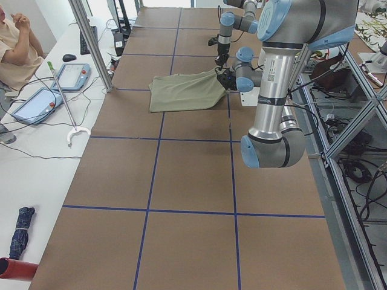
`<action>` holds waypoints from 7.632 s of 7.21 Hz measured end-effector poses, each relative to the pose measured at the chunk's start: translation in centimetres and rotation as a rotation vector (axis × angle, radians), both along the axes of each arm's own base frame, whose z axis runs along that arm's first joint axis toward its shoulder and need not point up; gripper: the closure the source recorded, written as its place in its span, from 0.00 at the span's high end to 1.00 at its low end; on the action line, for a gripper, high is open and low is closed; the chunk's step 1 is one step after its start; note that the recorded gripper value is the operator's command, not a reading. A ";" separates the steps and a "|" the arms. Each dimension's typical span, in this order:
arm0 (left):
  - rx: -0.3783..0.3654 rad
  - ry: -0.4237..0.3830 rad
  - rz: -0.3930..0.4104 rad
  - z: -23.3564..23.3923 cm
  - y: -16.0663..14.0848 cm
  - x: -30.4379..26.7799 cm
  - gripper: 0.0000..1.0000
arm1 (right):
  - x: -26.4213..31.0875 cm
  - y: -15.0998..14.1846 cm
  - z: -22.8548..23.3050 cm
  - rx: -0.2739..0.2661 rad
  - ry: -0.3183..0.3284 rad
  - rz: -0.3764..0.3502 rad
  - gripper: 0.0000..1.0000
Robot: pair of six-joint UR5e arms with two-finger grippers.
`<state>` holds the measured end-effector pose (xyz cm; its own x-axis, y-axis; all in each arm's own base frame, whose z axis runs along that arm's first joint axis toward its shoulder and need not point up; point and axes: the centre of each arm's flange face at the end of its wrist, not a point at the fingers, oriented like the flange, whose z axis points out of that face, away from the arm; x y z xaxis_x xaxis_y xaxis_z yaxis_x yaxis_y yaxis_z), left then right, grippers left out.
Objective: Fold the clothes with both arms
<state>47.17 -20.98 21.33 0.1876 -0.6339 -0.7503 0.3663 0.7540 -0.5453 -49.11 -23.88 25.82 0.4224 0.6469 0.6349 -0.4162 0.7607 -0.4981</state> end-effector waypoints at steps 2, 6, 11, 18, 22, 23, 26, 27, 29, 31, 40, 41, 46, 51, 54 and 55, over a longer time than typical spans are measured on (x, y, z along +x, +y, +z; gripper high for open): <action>-0.002 0.041 0.007 -2.0 0.0 -2.3 0.00 | 2.4 0.3 -1.2 0.001 -0.017 0.027 0.00; 0.136 -0.038 -0.091 -2.8 -9.1 -5.6 0.00 | 4.5 -11.5 -5.0 0.033 0.024 0.097 0.00; 0.245 -0.155 -0.204 0.0 -23.0 -2.7 0.00 | -1.3 -26.0 -4.9 0.060 0.133 0.154 0.00; 0.307 -0.194 -0.250 6.6 -31.4 0.0 0.00 | -4.1 -33.0 -2.2 0.053 0.120 0.181 0.27; 0.426 -0.288 -0.240 11.1 -36.9 -1.2 0.63 | -2.5 -37.4 1.5 0.145 0.140 0.077 1.00; 0.458 -0.305 -0.240 12.4 -38.2 -1.7 0.63 | -0.2 -40.4 3.5 0.177 0.118 0.042 1.00; 0.494 -0.302 -0.215 12.5 -39.5 -2.8 0.63 | 3.7 -43.9 3.7 0.198 0.065 0.018 1.00; 0.527 -0.298 -0.160 12.7 -40.1 -4.2 0.63 | 5.2 -44.4 4.0 0.207 0.057 0.007 1.00; 0.696 -0.341 0.010 15.2 -41.2 -10.7 1.00 | 13.0 -45.4 8.5 0.266 0.055 -0.048 1.00; 0.880 -0.423 0.164 20.1 -42.6 -20.1 1.00 | 24.3 -45.7 16.3 0.362 0.079 -0.132 1.00; 0.947 -0.589 0.627 34.5 -41.7 -51.6 1.00 | 55.0 -39.5 32.1 0.548 0.229 -0.473 1.00; 0.909 -0.580 0.617 35.3 -41.4 -51.7 1.00 | 55.2 -39.2 31.8 0.554 0.251 -0.485 1.00; 0.845 -0.579 0.515 35.8 -40.8 -51.7 1.00 | 54.4 -37.5 34.0 0.522 0.278 -0.517 1.00; 0.895 -0.573 0.517 35.3 -33.6 -51.4 1.00 | 50.1 -36.6 34.3 0.529 0.206 -0.564 1.00; 0.887 -0.565 0.516 35.6 -30.1 -51.5 1.00 | 50.2 -33.7 34.4 0.551 0.192 -0.570 1.00; 0.890 -0.568 0.515 35.4 -30.1 -51.5 1.00 | 50.2 -33.0 34.3 0.556 0.191 -0.569 1.00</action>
